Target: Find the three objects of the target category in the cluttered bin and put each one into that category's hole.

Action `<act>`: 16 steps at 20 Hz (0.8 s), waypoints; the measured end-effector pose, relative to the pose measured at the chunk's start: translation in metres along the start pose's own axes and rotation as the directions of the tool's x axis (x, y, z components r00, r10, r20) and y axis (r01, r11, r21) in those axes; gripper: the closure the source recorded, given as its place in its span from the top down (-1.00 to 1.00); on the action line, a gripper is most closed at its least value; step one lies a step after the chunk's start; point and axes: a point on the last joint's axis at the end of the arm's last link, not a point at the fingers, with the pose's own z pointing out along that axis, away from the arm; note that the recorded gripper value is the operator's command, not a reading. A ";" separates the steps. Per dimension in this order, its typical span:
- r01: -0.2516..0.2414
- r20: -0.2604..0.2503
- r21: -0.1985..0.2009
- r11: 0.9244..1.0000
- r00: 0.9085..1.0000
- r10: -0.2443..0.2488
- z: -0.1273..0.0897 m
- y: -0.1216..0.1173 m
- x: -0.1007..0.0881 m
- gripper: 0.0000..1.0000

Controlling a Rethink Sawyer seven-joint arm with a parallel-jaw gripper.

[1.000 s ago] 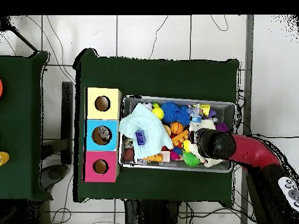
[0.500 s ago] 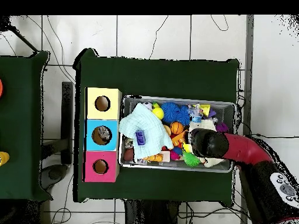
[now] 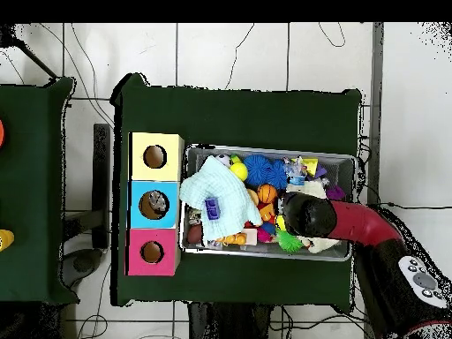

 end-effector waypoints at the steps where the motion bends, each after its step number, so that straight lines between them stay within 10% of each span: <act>1: 0.002 0.003 0.001 1.000 1.000 -0.002 0.000 0.001 -0.001 1.00; 16: 0.024 -0.007 0.032 0.999 1.000 -0.024 0.002 0.007 -0.001 1.00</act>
